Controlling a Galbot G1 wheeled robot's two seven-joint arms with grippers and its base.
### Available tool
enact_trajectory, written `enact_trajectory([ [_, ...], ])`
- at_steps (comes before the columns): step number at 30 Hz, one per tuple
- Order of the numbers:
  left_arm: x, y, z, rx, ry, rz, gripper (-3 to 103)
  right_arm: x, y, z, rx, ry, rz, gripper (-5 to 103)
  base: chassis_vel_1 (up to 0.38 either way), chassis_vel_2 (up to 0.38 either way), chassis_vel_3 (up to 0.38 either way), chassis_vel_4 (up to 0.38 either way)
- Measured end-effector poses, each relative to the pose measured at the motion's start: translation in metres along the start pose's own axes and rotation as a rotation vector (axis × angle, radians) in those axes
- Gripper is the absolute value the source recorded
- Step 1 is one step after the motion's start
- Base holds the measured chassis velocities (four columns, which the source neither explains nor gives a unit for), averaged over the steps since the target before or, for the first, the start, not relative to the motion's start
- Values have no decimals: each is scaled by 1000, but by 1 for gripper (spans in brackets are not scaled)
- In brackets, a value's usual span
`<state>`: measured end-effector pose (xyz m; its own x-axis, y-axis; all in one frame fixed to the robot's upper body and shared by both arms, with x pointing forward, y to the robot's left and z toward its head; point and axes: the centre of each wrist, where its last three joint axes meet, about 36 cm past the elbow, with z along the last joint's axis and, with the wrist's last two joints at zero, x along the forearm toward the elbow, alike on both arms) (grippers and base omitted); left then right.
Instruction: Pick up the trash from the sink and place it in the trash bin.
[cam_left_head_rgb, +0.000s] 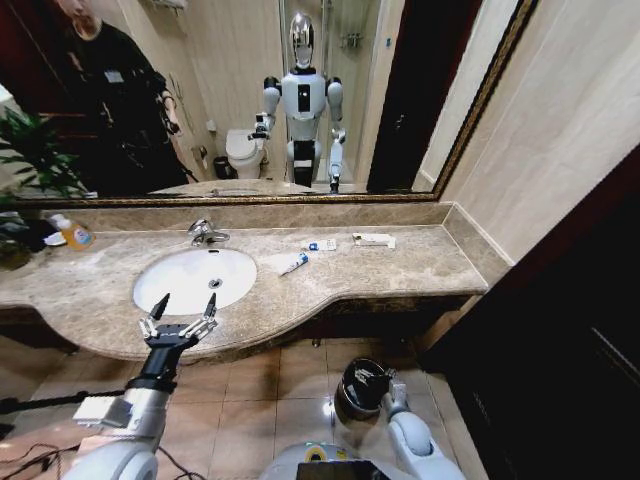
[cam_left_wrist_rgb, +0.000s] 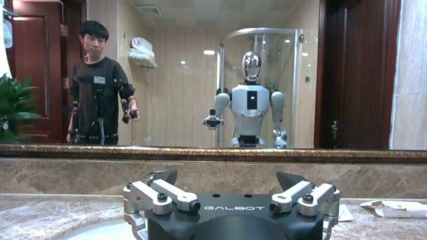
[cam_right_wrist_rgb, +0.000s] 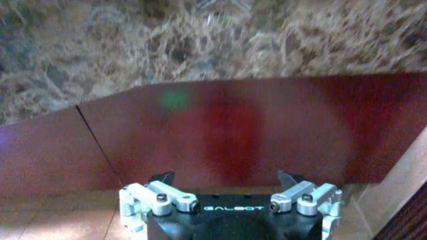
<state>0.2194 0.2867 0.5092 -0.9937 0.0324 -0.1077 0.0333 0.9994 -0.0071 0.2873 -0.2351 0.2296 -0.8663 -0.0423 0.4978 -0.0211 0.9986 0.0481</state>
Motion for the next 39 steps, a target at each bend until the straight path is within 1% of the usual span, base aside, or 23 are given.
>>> enact_trajectory([
  [4,0,0,0,0,0,0,100,13,-3,-13,1,-39,14,100,0,0,0,0],
  [8,0,0,0,0,0,0,100,34,1,-54,-34,-82,34,100,0,0,0,0],
  [9,0,0,0,0,0,0,100,34,1,-54,-34,-82,34,100,0,0,0,0],
  [11,0,0,0,0,0,0,100,48,5,-88,-53,-140,20,100,0,0,0,0],
  [12,0,0,0,0,0,0,100,52,6,-98,-56,-157,17,100,0,0,0,0],
  [13,0,0,0,0,0,0,100,52,6,-98,-56,-157,17,100,0,0,0,0],
  [16,0,0,0,0,0,0,100,62,8,-126,-70,-207,6,100,0,0,0,0],
  [17,0,0,0,0,0,0,100,68,8,-143,-79,-237,-5,100,0,0,0,0],
  [18,0,0,0,0,0,0,100,68,8,-143,-79,-237,-5,100,0,0,0,0],
  [21,0,0,0,0,0,0,100,78,8,-180,-82,-305,-39,100,0,0,0,0],
  [22,0,0,0,0,0,0,100,78,8,-180,-82,-305,-39,100,0,0,0,0],
  [25,0,0,0,0,0,0,100,85,14,-211,-77,-359,-93,100,0,0,0,0],
  [26,0,0,0,0,0,0,100,85,14,-211,-77,-359,-93,100,0,0,0,0],
  [29,0,0,0,0,0,0,100,89,21,-228,-72,-397,-179,100,0,0,0,0],
  [30,0,0,0,0,0,0,100,89,21,-228,-72,-397,-179,100,0,0,0,0],
  [31,0,0,0,0,0,0,100,87,22,-231,-60,-403,-225,100,0,0,0,0],
  [32,0,0,0,0,0,0,100,87,22,-231,-60,-403,-225,100,0,0,0,0],
  [35,0,0,0,0,0,0,100,66,13,-235,0,-423,-317,100,0,0,0,0],
  [36,0,0,0,0,0,0,100,66,13,-235,0,-423,-317,100,0,0,0,0],
  [39,0,0,0,0,0,0,100,42,4,-246,37,-435,-357,100,0,0,0,0],
])
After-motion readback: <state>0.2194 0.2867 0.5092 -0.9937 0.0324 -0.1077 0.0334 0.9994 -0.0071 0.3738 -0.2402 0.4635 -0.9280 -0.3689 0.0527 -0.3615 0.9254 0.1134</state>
